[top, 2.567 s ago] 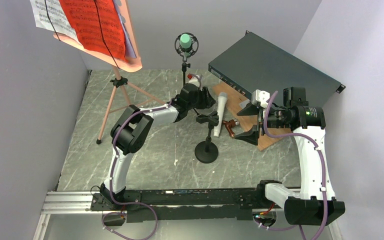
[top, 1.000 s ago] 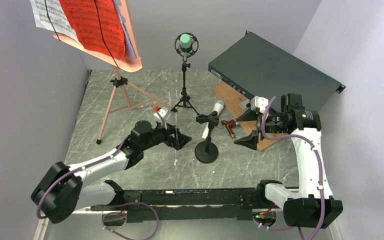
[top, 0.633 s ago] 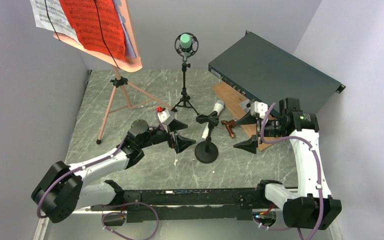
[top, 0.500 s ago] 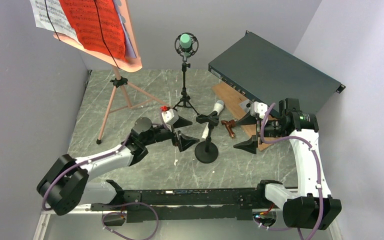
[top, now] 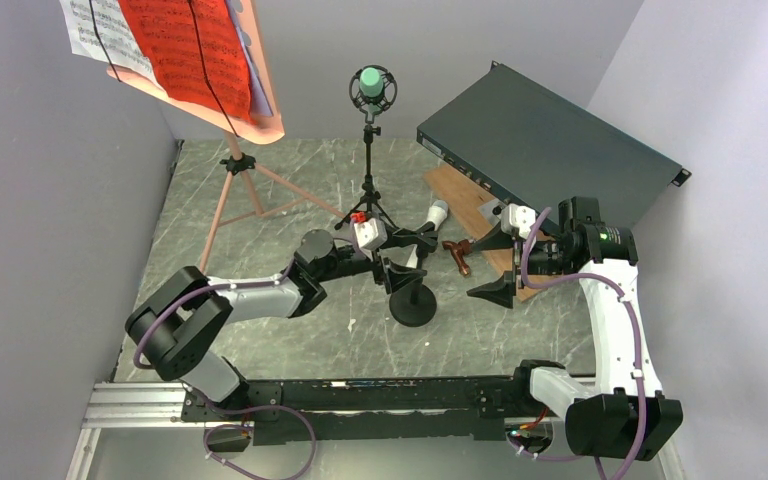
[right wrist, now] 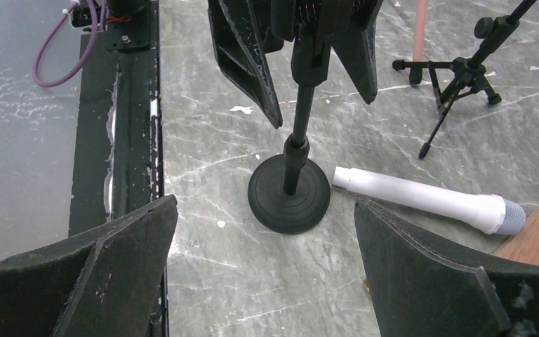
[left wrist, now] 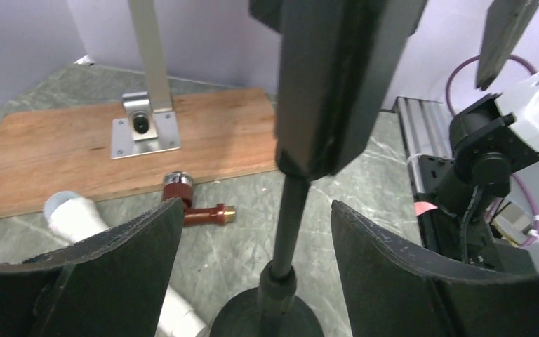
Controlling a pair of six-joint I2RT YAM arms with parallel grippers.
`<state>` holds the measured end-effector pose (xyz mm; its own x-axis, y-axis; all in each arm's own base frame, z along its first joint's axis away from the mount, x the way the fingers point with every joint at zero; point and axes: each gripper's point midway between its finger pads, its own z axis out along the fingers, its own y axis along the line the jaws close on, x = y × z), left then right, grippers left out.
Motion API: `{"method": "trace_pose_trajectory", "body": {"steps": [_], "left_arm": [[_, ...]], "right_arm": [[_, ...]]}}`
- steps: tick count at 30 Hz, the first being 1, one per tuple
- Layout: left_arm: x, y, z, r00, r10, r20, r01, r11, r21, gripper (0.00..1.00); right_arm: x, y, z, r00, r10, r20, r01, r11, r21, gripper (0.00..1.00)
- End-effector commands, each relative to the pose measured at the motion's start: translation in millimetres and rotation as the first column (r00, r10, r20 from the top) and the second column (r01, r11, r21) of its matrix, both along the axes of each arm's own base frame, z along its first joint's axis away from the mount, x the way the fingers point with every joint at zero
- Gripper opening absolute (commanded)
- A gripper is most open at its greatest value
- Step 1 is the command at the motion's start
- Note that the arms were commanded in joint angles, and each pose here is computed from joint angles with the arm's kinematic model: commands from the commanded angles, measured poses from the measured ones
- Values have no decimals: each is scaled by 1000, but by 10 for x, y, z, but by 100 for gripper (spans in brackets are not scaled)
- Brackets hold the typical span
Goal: Pack up the instrument practice props
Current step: Pick up the microphone stand at the center of the board.
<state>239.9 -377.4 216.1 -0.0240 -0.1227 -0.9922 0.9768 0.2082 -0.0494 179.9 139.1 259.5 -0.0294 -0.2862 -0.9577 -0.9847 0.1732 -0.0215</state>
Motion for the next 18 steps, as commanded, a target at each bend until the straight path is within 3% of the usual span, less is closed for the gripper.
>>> {"method": "trace_pose_trajectory", "body": {"steps": [1,10,16,18], "left_arm": [[-121,-140,269,995,-71,64,76,994,-80,79],[-185,-186,217,995,-97,14,98,992,-79,50],[-172,-156,238,997,-76,15,77,995,-63,7],[-171,-129,228,998,-64,19,65,997,-50,0]], "right_arm": [[4,36,82,998,21,67,-24,999,37,100],[4,37,80,998,21,62,-24,999,39,100],[7,39,90,998,22,62,-25,999,41,100],[7,38,90,998,22,64,-25,999,40,100]]}}
